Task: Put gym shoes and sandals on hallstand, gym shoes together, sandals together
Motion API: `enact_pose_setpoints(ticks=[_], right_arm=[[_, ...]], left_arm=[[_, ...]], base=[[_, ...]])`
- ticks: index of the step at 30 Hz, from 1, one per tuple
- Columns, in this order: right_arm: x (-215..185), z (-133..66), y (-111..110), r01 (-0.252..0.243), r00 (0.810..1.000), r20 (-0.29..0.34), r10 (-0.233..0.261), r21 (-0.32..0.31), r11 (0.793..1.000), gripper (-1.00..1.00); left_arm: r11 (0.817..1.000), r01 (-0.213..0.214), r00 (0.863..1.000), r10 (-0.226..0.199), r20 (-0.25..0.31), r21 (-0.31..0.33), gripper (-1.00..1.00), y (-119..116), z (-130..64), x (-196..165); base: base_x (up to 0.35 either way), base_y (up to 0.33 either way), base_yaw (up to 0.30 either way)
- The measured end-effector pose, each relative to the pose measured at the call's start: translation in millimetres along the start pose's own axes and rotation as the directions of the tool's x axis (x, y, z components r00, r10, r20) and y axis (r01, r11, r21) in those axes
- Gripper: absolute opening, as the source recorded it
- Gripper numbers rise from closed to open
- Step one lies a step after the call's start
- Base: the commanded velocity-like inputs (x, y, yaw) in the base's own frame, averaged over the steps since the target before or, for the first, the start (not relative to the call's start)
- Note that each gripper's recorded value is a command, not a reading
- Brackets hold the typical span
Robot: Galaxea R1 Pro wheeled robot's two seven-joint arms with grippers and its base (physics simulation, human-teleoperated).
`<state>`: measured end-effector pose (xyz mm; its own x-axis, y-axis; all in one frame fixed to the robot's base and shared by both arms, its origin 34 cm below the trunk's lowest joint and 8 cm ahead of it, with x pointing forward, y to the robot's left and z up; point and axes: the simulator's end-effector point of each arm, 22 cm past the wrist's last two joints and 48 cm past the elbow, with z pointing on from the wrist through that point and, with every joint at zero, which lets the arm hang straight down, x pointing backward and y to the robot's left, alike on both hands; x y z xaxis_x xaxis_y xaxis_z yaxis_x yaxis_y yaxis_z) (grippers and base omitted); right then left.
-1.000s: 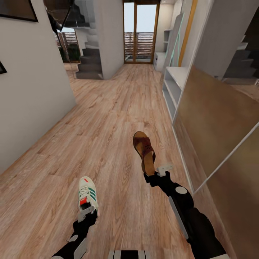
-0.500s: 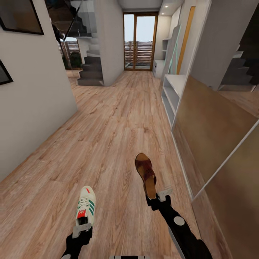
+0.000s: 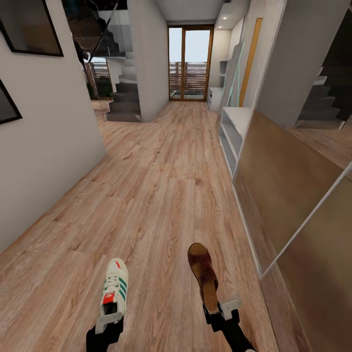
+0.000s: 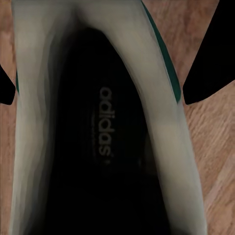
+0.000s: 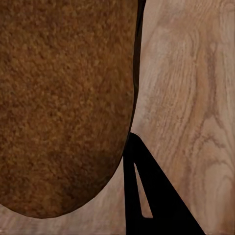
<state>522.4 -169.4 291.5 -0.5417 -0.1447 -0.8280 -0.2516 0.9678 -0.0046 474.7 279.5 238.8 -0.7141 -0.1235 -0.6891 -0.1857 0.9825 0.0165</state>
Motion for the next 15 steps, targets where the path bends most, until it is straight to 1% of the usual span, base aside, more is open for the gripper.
enact_pose_setpoints(ticks=[2, 4, 7, 11, 15], right_arm=[[11.6, -6.0, 1.1, -0.002, 1.0, -0.002, 0.002, -0.001, 1.0, -1.0], [26.0, -12.1, -0.5, -0.007, 1.0, -0.024, 0.007, 0.007, 1.0, -1.0], [39.2, -17.2, -1.2, -0.009, 0.999, -0.049, 0.01, 0.013, 1.0, -1.0], [45.0, -19.7, -3.8, -0.007, 0.998, -0.06, 0.008, 0.017, 1.0, -1.0], [46.8, -21.3, -7.8, -0.001, 0.998, -0.059, 0.002, 0.02, 1.0, -1.0]], left_arm=[[1.0, 0.003, 1.0, -0.003, 0.016, -0.004, -1.0, 2.9, -3.7, -1.8], [1.0, 0.005, 0.999, -0.005, 0.044, -0.005, -1.0, 5.5, -9.2, -6.2], [1.0, 0.006, 0.998, -0.006, 0.069, -0.004, -1.0, 5.5, -14.1, -11.2], [1.0, 0.007, 0.997, -0.007, 0.08, -0.003, -1.0, 5.1, -16.2, -13.9], [1.0, 0.005, 0.997, -0.005, 0.075, -0.007, -1.0, 7.0, -17.1, -11.1]], base=[[0.035, 0.003, 0.0], [0.131, 0.059, 0.0], [0.198, 0.156, 0.0], [0.229, 0.221, 0.0], [0.235, 0.257, 0.0]])
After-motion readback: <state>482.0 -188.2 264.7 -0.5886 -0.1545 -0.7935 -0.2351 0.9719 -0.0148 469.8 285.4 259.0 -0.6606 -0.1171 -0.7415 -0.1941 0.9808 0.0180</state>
